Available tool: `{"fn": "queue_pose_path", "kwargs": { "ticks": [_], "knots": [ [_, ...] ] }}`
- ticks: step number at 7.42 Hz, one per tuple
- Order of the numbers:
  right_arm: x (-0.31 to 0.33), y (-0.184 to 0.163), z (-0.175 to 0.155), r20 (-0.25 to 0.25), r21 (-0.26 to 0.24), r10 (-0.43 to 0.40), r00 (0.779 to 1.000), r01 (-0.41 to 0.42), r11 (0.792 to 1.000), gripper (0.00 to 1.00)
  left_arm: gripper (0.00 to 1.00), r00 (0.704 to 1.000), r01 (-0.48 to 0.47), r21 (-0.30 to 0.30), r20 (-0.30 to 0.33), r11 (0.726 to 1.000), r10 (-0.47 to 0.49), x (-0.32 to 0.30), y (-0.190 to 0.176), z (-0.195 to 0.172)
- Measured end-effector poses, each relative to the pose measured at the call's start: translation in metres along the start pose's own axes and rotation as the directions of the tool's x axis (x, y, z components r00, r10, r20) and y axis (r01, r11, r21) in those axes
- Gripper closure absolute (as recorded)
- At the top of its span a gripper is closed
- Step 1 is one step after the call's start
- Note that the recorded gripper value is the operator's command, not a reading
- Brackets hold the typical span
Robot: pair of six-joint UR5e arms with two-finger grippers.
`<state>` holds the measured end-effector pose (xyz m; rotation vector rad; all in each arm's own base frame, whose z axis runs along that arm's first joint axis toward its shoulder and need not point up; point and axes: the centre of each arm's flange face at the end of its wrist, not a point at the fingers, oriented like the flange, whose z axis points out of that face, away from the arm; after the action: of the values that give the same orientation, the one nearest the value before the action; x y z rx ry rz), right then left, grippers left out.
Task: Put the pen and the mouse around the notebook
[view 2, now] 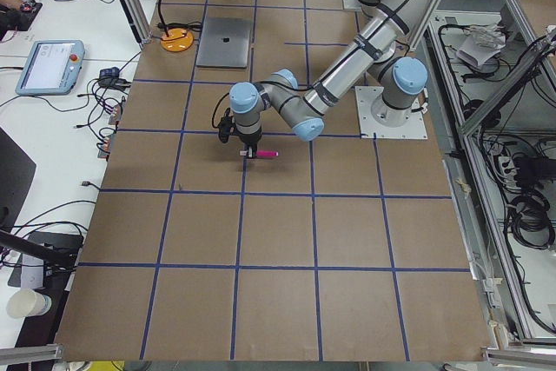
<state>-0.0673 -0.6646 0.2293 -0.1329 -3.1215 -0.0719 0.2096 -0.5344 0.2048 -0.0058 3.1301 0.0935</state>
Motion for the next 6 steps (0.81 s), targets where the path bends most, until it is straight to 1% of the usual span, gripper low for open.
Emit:
{"fn": "queue_pose_path", "kwargs": {
  "ticks": [1,2,3,4,5,6],
  "knots": [
    [-0.008,-0.011,0.012,0.014,-0.009,0.024,1.0,-0.024,1.0,0.64,1.0,1.0,0.019,-0.021,0.017,1.0,-0.018,0.005,-0.008,-0.011],
    [-0.014,-0.017,0.023,0.019,-0.019,0.039,0.999,-0.039,0.999,0.28,1.0,0.997,0.066,-0.03,0.03,0.997,-0.065,0.024,-0.019,-0.022],
    [-0.017,-0.02,0.034,0.022,-0.032,0.045,0.999,-0.044,0.999,0.05,1.0,0.989,0.146,-0.024,0.04,0.989,-0.145,0.048,-0.029,-0.03],
    [-0.019,-0.021,0.041,0.024,-0.041,0.045,0.999,-0.044,0.998,0.0,1.0,0.976,0.214,-0.011,0.041,0.977,-0.213,0.072,-0.035,-0.036],
    [-0.019,-0.022,0.044,0.025,-0.045,0.045,0.999,-0.043,0.998,0.0,1.0,0.962,0.27,0.0,0.03,0.963,-0.27,0.089,-0.037,-0.04],
    [-0.02,-0.024,0.041,0.023,-0.043,0.043,0.999,-0.042,0.998,0.0,1.0,0.942,0.334,0.007,0.015,0.943,-0.334,0.1,-0.039,-0.043]
  ]
}}
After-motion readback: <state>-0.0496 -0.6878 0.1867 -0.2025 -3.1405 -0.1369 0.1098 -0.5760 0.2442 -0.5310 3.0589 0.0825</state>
